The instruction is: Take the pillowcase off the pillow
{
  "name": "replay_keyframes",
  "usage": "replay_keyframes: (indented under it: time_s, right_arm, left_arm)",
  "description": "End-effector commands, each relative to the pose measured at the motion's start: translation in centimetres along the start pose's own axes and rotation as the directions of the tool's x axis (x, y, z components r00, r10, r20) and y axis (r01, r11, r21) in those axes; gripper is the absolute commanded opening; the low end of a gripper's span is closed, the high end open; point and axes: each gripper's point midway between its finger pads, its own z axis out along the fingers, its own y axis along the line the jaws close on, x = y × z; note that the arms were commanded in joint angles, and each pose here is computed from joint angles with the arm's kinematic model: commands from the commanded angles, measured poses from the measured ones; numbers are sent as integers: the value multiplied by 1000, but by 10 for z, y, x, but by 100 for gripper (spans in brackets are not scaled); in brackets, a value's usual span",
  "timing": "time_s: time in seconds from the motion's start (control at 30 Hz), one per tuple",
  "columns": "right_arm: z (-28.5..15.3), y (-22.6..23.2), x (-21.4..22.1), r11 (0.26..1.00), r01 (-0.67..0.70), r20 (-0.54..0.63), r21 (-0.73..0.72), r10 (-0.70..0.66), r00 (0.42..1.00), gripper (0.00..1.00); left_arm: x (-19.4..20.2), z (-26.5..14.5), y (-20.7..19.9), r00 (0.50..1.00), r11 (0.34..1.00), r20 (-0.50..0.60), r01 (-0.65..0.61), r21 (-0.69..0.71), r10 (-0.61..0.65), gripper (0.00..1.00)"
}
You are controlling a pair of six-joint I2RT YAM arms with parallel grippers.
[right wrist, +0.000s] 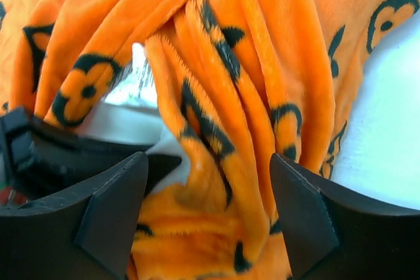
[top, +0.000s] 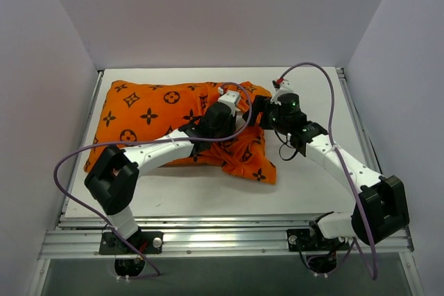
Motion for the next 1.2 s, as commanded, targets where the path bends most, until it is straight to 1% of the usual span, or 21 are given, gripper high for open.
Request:
replay_keyframes:
  time_s: [0.0,0.13,0.2,0.23,0.27,0.33,0.37,0.4,0.43,0.47,0.5,0.6,0.77,0.87,0.97,1.0,1.03,1.07,1.1,1.13,1.17]
  right_arm:
    - [12,0,-5,999,-20,9,49,19,1000,71]
    - [33,-12,12,992,-28,-32,119,33,999,69]
    - [38,-25,22,984,-36,-53,177,46,998,52]
    - [41,-33,30,976,-38,-66,213,53,996,32]
    - [38,-50,39,961,-35,-85,275,60,995,21]
    - [30,-71,42,939,-38,-78,342,69,995,3]
    - [23,-92,40,921,-65,-63,384,96,993,0]
    - [15,-110,56,908,-74,-90,413,122,989,0]
    - [6,-120,56,901,-92,-78,425,137,987,0]
    - [0,-133,60,890,-108,-76,442,157,985,0]
    - [-11,-156,75,869,-132,-91,477,198,976,0]
    - [-21,-170,98,866,-154,-113,477,234,966,0]
    - [0,-141,132,930,-238,-193,281,298,935,0]
    - [5,-119,127,947,-233,-226,221,282,933,0]
    - [-3,-98,89,960,-182,-166,214,219,962,12]
    - [-10,-91,73,962,-181,-129,207,210,969,24]
    - [-17,-90,71,955,-183,-137,235,219,966,31]
    - [-20,-85,50,952,-188,-90,241,215,972,39]
    - [-24,-78,38,950,-208,-61,232,228,972,53]
    - [-30,-73,42,945,-213,-86,249,241,967,58]
    - [-31,-66,28,942,-221,-52,251,241,969,62]
  left_arm:
    - [28,-7,25,994,997,-107,-8,-75,0,2]
    - [21,-12,23,996,998,-90,-1,-69,-5,2]
    - [15,-15,23,997,997,-80,7,-78,-13,2]
    - [11,-18,27,997,996,-73,14,-91,-21,2]
    - [10,-21,31,996,993,-77,29,-112,-38,2]
    - [-2,-32,42,996,987,-42,66,-148,-73,2]
    - [-5,-36,57,991,975,-36,122,-185,-131,2]
    - [-17,-48,64,985,967,-1,170,-189,-173,2]
    - [-15,-53,70,978,962,-4,206,-182,-210,2]
    - [-25,-59,85,961,944,37,277,-181,-275,2]
    - [-42,-76,87,946,937,92,321,-140,-310,2]
    - [-65,-105,91,903,914,170,405,-31,-395,2]
    - [-96,-131,70,860,891,235,433,134,-453,2]
    - [-89,-112,60,868,887,192,431,168,-458,2]
    - [-81,-89,48,881,888,151,421,185,-449,2]
    - [-86,-85,43,881,890,166,411,199,-444,2]
    - [-87,-81,32,890,897,167,386,215,-424,2]
    - [-80,-70,30,900,904,148,379,200,-410,2]
    - [-88,-66,25,901,908,162,369,197,-401,2]
    - [-86,-63,16,911,915,155,349,201,-381,2]
    - [-82,-54,12,918,919,138,342,198,-372,2]
